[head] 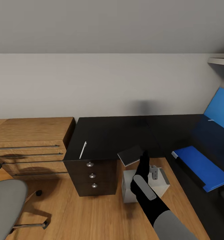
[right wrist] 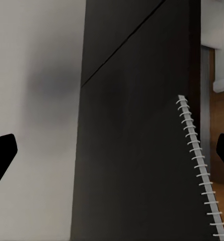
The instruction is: In the bedroom, organize the workspace by keeping the computer under the desk, ensuring the monitor is on the desk, placing the keyboard on the desk next to the monitor, placing the mouse on the desk next to the keyboard, moving the folder from the swivel chair onto the desk next to the mouse, stacking the notebook on top of the folder with the pen on top of the notebook, and positioning the swivel chair next to the desk.
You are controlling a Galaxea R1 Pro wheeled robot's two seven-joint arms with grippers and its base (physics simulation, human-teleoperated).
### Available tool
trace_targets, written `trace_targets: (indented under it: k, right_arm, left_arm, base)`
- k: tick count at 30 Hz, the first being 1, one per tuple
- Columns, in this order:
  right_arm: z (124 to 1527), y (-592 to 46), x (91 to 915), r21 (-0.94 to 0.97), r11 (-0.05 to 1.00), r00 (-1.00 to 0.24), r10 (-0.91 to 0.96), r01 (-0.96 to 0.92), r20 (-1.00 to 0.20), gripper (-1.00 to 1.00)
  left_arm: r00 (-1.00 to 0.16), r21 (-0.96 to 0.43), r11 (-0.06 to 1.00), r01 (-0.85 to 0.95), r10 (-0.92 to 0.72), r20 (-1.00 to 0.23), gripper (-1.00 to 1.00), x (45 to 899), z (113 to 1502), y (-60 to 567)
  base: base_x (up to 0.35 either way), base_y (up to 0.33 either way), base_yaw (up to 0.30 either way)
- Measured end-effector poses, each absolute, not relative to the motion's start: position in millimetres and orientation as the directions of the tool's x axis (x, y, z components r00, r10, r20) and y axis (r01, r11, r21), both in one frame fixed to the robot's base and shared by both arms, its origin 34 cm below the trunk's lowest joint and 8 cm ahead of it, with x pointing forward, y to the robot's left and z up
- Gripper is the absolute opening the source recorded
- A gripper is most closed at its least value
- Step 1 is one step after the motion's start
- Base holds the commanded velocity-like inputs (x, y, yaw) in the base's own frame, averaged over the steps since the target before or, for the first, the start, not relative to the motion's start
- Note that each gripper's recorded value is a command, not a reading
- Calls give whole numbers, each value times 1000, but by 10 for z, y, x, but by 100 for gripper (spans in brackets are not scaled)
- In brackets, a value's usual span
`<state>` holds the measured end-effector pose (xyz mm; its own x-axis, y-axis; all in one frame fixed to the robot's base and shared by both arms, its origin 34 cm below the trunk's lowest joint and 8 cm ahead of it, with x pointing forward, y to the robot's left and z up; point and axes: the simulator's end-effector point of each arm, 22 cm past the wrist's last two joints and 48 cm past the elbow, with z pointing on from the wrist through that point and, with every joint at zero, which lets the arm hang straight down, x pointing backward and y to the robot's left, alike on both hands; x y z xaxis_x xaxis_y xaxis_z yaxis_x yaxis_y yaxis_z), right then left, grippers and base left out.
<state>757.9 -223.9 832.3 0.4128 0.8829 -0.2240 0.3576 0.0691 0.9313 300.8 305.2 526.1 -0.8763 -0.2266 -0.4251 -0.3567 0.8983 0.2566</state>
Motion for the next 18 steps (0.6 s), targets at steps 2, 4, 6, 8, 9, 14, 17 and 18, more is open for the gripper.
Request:
trace_targets:
  k: [2, 4, 6, 8, 9, 14, 17, 18]
  right_arm:
    - [8343, -2234, 7587, 934, 75, 412, 883, 349, -225, 100]
    - [8376, -2228, 7602, 939, 86, 410, 884, 333, -227, 100]
    - [8376, -2227, 7603, 939, 87, 409, 884, 333, -227, 100]
    - [8376, -2227, 7604, 939, 88, 409, 884, 332, -227, 100]
    - [8376, -2227, 7604, 939, 88, 409, 884, 332, -227, 100]
    - [8378, -2227, 7604, 939, 89, 409, 884, 332, -228, 100]
    - [8352, -2251, 7593, 937, 95, 410, 881, 337, -237, 100]
    - [8342, -2255, 7587, 936, 97, 409, 880, 339, -240, 100]
  left_arm:
    - [-876, 256, 898, -357, -226, -426, 100, 3010, 5262, 3051]
    - [-876, 254, 901, -353, -223, -427, 100, 3020, 5262, 3039]
    - [-876, 253, 901, -352, -222, -427, 100, 3021, 5262, 3038]
    - [-876, 253, 901, -352, -222, -427, 100, 3022, 5262, 3037]
    - [-876, 253, 901, -352, -222, -427, 100, 3022, 5262, 3037]
    - [-876, 253, 901, -352, -223, -427, 100, 3022, 5261, 3037]
    - [-872, 245, 901, -357, -227, -434, 100, 3063, 5272, 3024]
    - [-867, 239, 902, -360, -229, -442, 100, 3105, 5284, 3015]
  base:
    - [-29, 28, 0]
    - [-115, 111, 0]
    - [-179, 170, 0]
    - [-209, 198, 0]
    - [-230, 215, 0]
    - [-213, 193, 0]
    - [-21, 18, 0]
    - [-9, 8, 0]
